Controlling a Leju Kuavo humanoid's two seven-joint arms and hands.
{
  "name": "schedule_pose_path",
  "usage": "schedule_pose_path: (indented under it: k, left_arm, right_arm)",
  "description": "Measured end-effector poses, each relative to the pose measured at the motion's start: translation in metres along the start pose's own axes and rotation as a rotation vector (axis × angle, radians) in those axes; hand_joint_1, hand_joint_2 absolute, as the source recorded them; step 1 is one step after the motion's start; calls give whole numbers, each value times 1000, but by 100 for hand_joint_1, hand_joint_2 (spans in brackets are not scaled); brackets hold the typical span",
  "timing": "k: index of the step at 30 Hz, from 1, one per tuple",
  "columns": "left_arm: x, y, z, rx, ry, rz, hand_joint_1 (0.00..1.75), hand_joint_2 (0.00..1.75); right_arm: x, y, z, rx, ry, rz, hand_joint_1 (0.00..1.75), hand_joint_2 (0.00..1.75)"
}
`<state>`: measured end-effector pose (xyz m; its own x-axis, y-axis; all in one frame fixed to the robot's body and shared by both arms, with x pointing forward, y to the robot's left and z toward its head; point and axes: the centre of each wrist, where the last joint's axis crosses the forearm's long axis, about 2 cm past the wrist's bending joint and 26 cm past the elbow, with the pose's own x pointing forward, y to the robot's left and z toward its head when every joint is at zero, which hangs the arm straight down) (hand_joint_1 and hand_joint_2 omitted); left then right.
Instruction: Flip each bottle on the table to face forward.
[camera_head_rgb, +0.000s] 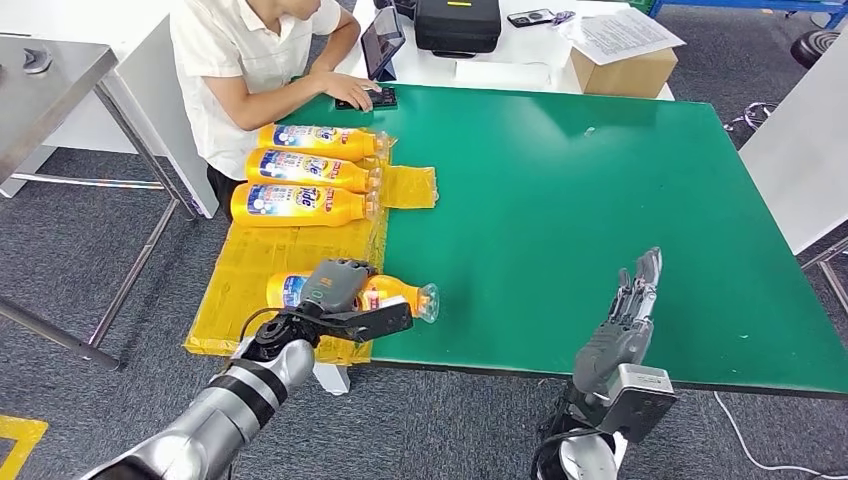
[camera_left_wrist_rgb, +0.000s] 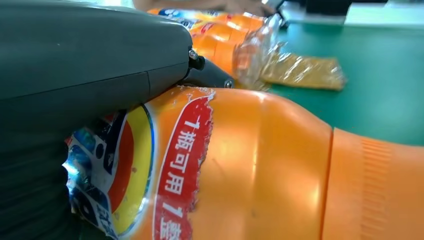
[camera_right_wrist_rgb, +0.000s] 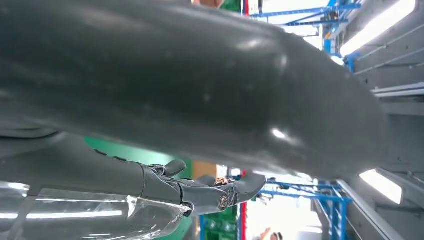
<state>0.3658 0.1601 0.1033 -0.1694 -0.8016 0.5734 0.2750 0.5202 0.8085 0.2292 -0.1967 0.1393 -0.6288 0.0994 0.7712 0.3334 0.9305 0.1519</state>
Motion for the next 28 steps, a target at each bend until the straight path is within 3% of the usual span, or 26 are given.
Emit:
schedule_pose_path:
  k: [4,18,28]
  left_arm:
    - [-7,8,-8,-36,43,-28,0,175]
    - [-22,24,-21,-132,184,70,0,175]
    - [-18,19,-20,-125,66,87,0,175]
  right_arm:
    - [-4,2,2,6,24,-15,0,0]
    - [-24,5,7,6,123,-69,0,0]
    - [-30,3,10,-5,149,-51,0,0]
